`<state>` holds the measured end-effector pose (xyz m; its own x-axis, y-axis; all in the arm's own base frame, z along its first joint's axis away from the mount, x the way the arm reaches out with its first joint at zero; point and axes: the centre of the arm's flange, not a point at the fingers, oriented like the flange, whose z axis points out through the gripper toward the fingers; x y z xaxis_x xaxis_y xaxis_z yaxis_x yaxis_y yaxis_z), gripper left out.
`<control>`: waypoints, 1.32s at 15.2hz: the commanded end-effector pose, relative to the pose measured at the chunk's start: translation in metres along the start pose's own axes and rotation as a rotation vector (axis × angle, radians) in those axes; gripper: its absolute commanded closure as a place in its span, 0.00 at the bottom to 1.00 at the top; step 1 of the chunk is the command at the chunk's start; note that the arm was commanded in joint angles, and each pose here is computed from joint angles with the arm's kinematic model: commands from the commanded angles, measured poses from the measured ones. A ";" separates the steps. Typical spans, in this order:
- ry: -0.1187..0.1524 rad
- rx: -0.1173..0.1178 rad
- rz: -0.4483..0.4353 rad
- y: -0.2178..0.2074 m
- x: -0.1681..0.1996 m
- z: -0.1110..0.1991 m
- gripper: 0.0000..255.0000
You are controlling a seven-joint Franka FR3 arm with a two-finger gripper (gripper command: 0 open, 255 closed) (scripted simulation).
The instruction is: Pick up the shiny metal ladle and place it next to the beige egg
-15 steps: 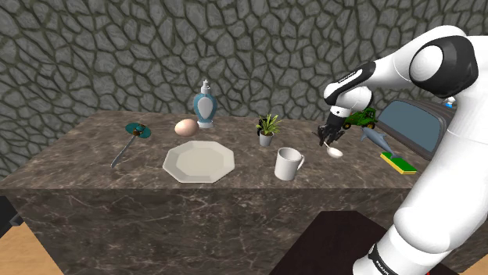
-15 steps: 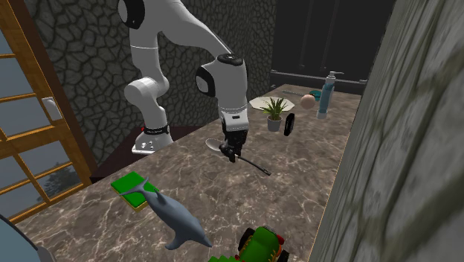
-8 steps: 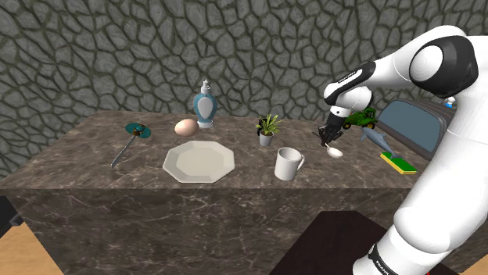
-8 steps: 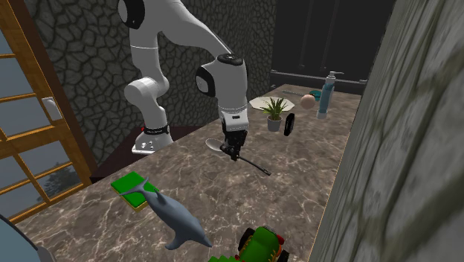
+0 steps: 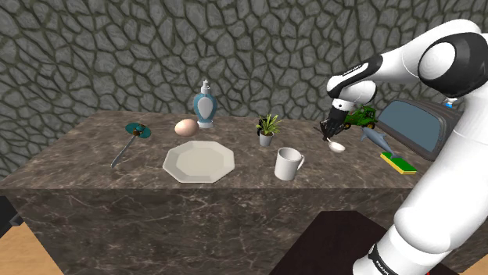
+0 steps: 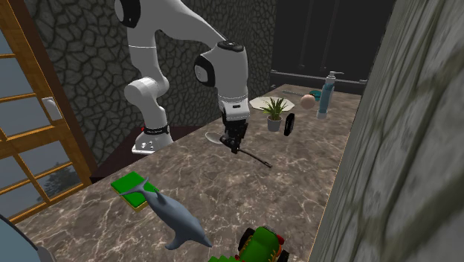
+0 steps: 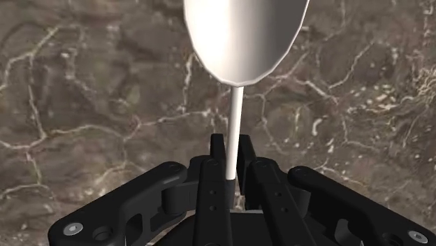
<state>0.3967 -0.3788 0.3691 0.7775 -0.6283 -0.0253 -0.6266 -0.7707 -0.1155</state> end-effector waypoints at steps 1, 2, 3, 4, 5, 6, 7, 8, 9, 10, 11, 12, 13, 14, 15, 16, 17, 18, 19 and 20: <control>0.000 0.000 0.000 0.000 -0.001 -0.010 1.00; 0.000 0.000 0.000 -0.001 -0.001 -0.016 1.00; 0.000 0.000 0.000 -0.002 -0.001 -0.021 1.00; 0.000 0.000 0.000 -0.002 -0.001 -0.026 1.00; 0.000 0.000 0.000 -0.003 -0.001 -0.031 1.00; 0.000 0.000 0.000 -0.003 -0.001 -0.037 1.00; 0.000 0.000 0.000 -0.004 -0.002 -0.042 1.00; 0.000 0.000 0.000 -0.005 -0.002 -0.047 1.00; 0.000 0.000 0.000 -0.005 -0.002 -0.052 1.00; 0.000 0.000 0.000 -0.006 -0.002 -0.058 1.00; 0.000 0.000 0.000 -0.006 -0.002 -0.063 1.00; 0.000 0.000 0.000 -0.007 -0.002 -0.068 1.00; 0.000 0.000 0.000 -0.008 -0.002 -0.073 1.00; 0.000 0.000 0.000 -0.008 -0.003 -0.079 1.00; 0.000 0.000 0.000 -0.009 -0.003 -0.084 1.00; 0.000 0.000 0.000 -0.009 -0.003 -0.089 1.00; 0.000 0.000 0.000 -0.010 -0.003 -0.094 1.00; 0.000 0.000 0.000 -0.011 -0.003 -0.100 1.00; 0.000 0.000 0.000 -0.011 -0.003 -0.105 1.00; 0.000 0.000 0.000 -0.012 -0.003 -0.110 1.00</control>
<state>0.3964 -0.3803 0.4740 0.7774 -0.6285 -0.0254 -0.6267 -0.7706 -0.1154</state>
